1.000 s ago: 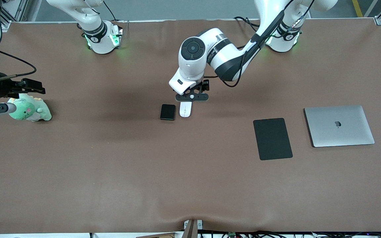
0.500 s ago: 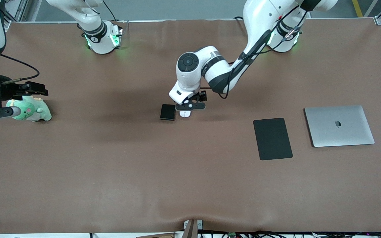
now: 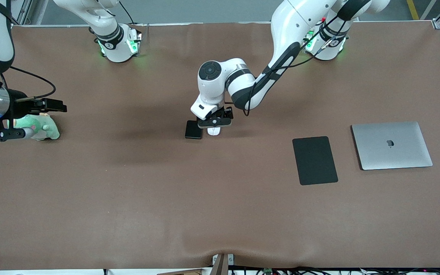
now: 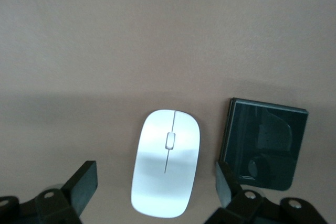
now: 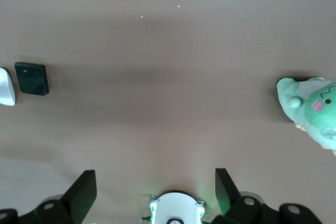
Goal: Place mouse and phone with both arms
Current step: 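Close the left gripper on the mouse while the right gripper reaches the phone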
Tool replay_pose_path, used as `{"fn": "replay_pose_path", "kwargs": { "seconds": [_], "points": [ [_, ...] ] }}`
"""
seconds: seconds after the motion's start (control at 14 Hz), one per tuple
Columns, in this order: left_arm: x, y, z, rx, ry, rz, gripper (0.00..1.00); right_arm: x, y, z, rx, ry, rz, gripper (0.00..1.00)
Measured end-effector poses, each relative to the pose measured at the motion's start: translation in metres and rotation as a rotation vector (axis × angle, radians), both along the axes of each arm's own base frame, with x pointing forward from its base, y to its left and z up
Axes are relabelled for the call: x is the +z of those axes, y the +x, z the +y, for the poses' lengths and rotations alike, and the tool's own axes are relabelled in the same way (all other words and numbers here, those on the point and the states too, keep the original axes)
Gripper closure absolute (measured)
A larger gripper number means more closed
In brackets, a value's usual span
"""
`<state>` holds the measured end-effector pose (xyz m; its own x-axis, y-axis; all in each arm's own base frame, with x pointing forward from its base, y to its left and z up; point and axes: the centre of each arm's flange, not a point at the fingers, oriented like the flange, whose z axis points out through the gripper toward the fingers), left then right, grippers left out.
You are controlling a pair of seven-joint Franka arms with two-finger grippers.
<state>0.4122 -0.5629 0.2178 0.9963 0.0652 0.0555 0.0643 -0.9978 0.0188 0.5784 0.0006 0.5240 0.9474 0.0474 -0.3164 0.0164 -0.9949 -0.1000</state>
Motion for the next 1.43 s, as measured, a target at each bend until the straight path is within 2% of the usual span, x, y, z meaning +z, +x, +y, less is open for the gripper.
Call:
{"fn": "replay_pose_path", "kwargs": {
  "seconds": [0.21, 0.57, 0.86, 1.43],
  "points": [
    [-0.019, 0.003, 0.001, 0.008, 0.002, 0.013, 0.0, -0.025, 0.001, 0.013, -0.042, 0.004, 0.005, 0.0],
    [-0.029, 0.005, 0.001, 0.013, -0.002, 0.02, 0.0, -0.045, -0.004, 0.038, -0.121, -0.019, 0.04, 0.0],
    [-0.035, 0.001, -0.002, 0.007, -0.001, 0.023, 0.0, -0.063, -0.009, 0.051, -0.131, -0.021, 0.067, 0.0],
    [-0.044, -0.002, -0.002, -0.014, 0.018, 0.01, 0.0, -0.088, -0.014, 0.093, -0.153, -0.029, 0.047, 0.0]
  ]
}}
